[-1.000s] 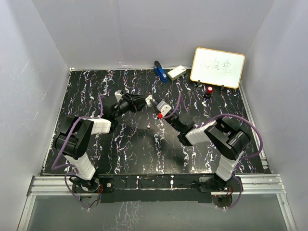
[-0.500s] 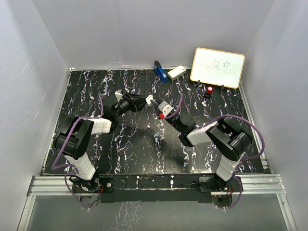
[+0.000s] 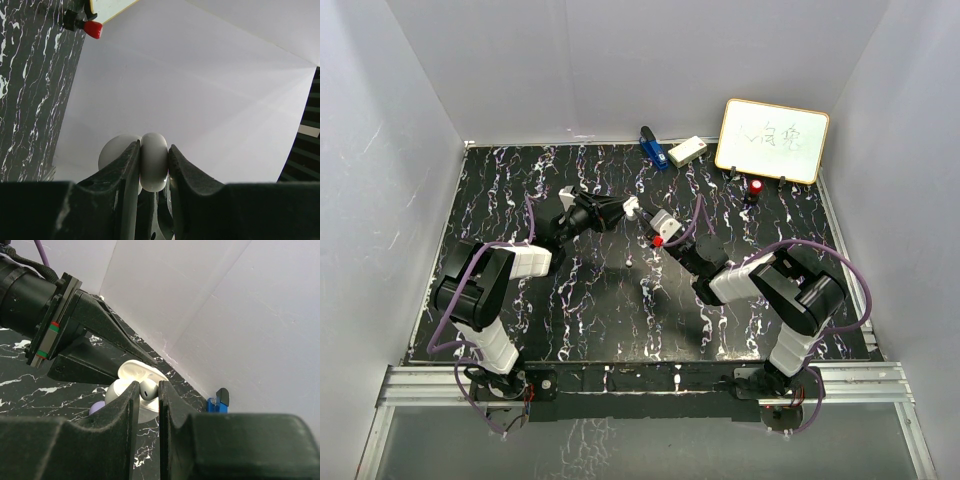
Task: Insert the wireless bluetooth earbuds into the charging case
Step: Place the earbud in the charging case.
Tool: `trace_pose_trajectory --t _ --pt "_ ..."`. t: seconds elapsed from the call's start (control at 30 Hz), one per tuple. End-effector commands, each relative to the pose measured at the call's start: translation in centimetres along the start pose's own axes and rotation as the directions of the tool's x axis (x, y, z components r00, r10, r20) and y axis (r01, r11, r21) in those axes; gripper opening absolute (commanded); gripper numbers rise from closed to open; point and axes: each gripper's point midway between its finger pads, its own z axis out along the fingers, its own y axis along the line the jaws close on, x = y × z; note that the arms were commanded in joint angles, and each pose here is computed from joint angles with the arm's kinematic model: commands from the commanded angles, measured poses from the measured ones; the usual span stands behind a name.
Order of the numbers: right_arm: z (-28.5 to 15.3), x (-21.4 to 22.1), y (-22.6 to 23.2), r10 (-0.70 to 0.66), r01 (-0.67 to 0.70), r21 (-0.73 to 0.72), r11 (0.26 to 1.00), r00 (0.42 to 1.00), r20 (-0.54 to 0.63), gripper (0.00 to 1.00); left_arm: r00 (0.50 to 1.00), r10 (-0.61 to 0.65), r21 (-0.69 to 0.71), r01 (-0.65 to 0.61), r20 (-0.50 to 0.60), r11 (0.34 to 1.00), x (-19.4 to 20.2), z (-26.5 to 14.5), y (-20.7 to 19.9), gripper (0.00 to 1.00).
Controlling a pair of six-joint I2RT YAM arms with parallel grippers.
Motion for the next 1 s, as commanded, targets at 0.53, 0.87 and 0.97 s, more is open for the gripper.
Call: trace_pose_trajectory --t 0.53,0.87,0.97 --pt "1.1 -3.0 -1.0 0.037 -0.039 0.015 0.999 0.995 0.088 0.18 0.998 0.061 0.091 -0.060 -0.011 0.994 0.8 0.3 -4.0 0.00" --pt "2.0 -4.0 -1.8 0.058 -0.063 0.039 0.997 0.991 0.122 0.40 0.999 0.050 0.084 -0.050 -0.003 0.995 0.5 0.2 -3.3 0.00" --pt "1.9 -5.4 -2.8 0.079 -0.094 0.083 0.992 0.983 0.168 0.46 0.999 0.047 0.079 -0.047 0.002 0.996 0.4 0.1 -3.0 0.00"
